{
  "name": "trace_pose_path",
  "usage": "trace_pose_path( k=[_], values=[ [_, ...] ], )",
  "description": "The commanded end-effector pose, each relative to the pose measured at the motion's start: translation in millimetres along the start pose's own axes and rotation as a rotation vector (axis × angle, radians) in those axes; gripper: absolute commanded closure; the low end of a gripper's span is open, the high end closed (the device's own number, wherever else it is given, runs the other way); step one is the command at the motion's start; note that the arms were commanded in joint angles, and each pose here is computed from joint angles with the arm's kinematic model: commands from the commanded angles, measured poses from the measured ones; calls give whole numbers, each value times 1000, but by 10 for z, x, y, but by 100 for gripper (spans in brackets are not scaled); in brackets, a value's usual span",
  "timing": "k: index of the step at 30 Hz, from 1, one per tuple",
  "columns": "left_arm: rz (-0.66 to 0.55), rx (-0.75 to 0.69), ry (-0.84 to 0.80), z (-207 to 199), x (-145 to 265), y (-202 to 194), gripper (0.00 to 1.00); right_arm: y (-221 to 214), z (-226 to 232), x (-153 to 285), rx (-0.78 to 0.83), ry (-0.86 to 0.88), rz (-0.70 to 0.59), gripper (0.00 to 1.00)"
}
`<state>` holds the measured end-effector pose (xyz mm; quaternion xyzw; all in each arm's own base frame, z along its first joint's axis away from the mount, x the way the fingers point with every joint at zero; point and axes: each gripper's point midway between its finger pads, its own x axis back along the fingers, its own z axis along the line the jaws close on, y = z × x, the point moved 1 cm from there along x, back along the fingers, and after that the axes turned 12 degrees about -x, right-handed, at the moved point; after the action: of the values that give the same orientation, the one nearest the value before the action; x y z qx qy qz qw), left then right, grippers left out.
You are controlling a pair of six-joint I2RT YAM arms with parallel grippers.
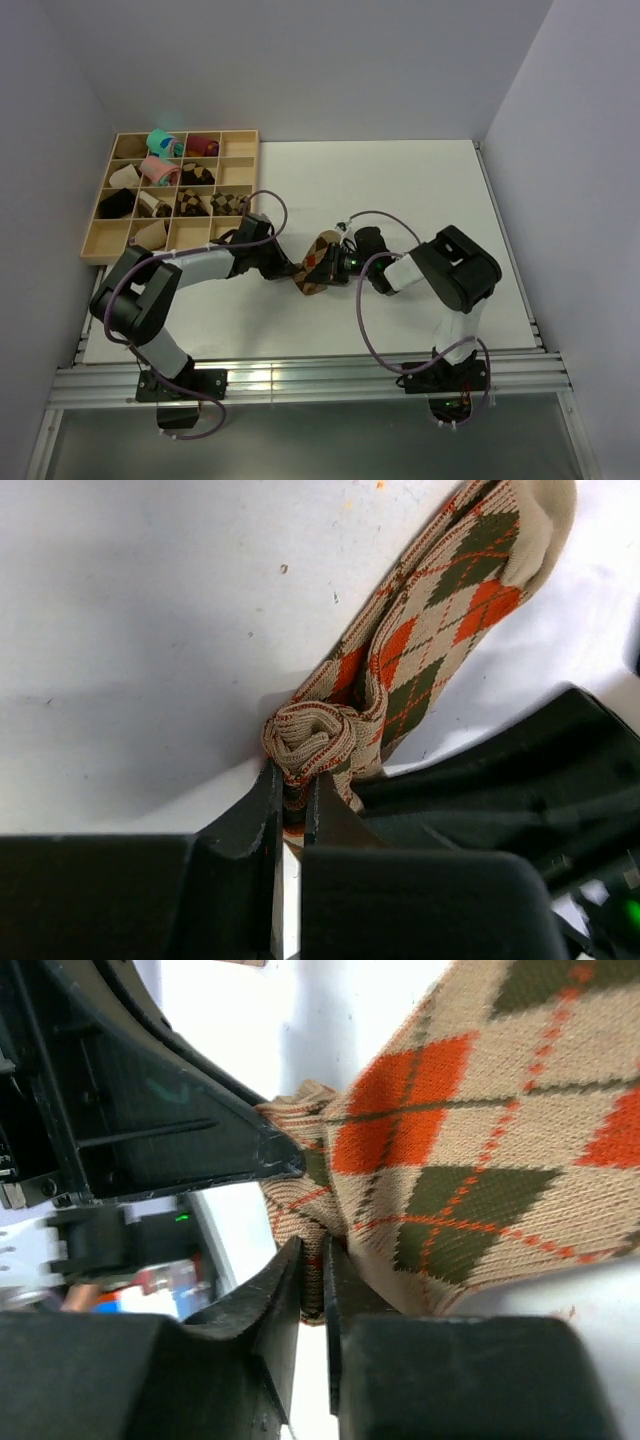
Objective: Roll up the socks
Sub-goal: Roll the sock at the center of the board.
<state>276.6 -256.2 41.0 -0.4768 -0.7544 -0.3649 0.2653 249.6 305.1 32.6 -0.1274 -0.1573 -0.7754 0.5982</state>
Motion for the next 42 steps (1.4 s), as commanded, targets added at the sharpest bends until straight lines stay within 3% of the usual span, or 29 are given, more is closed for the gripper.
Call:
trace_pose_path(
  k=[1,2,7,11,22,30,42],
  values=[
    [73,-59,156,255,-5,-80,99,4,-266,119,148,-229,-91,78],
    [72,-74,156,198,3,-27,99,-5,-248,156,175,-263,-97,73],
    [133,-125,234,266,56,-27,99,216,188,313,478,-377,-309,64],
    [172,-160,269,238,75,19,100,182,442,256,644,-426,-360,56],
    [243,-196,280,190,47,29,100,-99,657,-134,964,-542,-332,50],
    [271,-203,281,201,8,8,100,-271,463,-305,1067,-635,-277,49],
    [319,-224,273,226,-5,-59,100,-223,-191,-246,1070,-876,-260,51]
  ],
)
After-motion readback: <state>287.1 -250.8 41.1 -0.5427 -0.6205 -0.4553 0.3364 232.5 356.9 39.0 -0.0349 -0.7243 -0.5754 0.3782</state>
